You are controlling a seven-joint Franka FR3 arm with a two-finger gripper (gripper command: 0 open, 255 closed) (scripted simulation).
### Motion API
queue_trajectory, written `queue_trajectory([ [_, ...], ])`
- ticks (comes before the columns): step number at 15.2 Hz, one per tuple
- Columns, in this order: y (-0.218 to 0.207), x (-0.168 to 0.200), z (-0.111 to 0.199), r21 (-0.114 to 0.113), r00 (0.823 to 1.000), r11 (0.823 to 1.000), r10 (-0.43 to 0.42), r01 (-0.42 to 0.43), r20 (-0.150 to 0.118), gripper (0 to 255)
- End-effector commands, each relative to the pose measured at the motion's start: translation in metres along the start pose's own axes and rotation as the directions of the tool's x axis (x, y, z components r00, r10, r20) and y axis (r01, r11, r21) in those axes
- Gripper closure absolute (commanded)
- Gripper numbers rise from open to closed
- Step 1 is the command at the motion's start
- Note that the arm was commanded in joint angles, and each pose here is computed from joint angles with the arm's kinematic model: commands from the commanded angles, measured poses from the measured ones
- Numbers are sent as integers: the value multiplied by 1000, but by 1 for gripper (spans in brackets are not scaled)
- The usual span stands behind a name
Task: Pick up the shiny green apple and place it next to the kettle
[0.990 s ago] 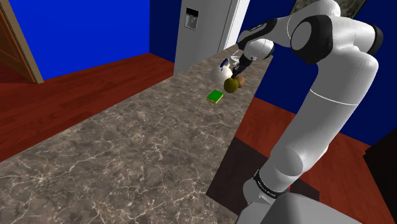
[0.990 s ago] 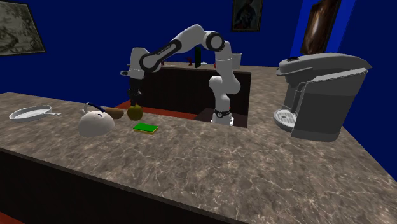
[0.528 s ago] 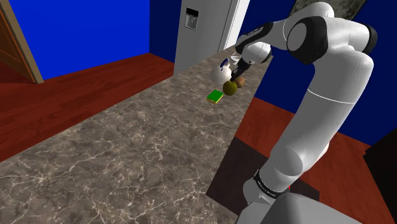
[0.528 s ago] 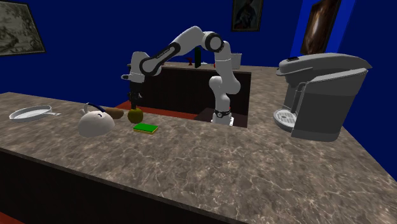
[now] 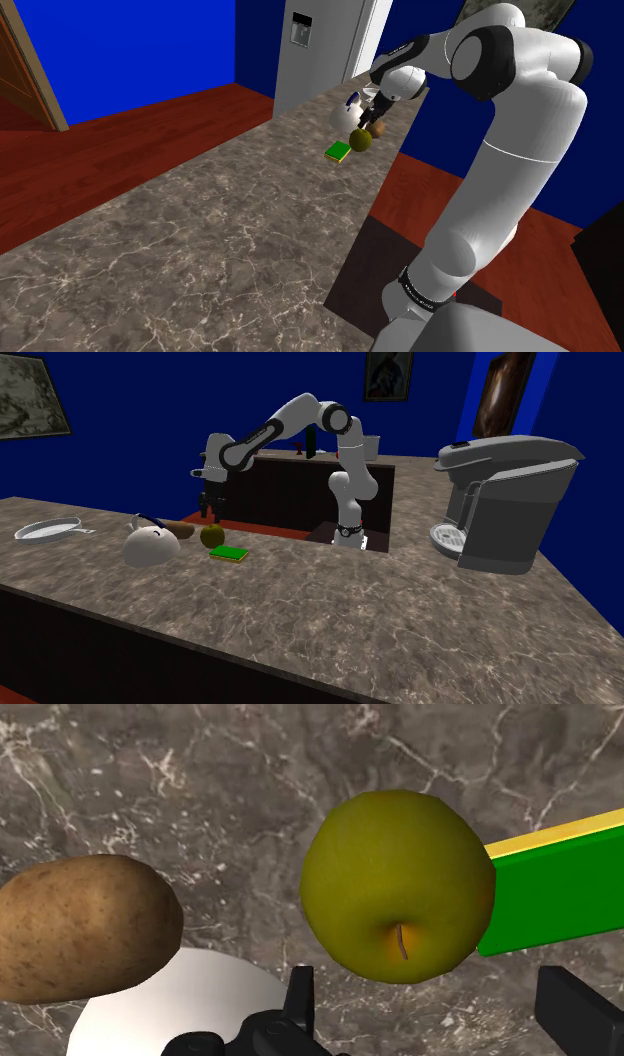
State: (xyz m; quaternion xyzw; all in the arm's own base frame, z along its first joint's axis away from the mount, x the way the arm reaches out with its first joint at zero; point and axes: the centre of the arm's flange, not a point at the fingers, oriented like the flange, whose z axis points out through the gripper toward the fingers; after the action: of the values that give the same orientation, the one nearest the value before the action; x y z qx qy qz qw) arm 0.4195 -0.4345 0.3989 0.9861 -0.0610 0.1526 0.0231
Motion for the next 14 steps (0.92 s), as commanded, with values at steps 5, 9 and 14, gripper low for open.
queue_trajectory([
  [5,0,0,-40,0,1000,1000,0,0,0,0],
  [9,0,0,-50,0,1000,1000,0,0,0,0],
  [14,0,0,-50,0,1000,1000,0,0,0,0],
])
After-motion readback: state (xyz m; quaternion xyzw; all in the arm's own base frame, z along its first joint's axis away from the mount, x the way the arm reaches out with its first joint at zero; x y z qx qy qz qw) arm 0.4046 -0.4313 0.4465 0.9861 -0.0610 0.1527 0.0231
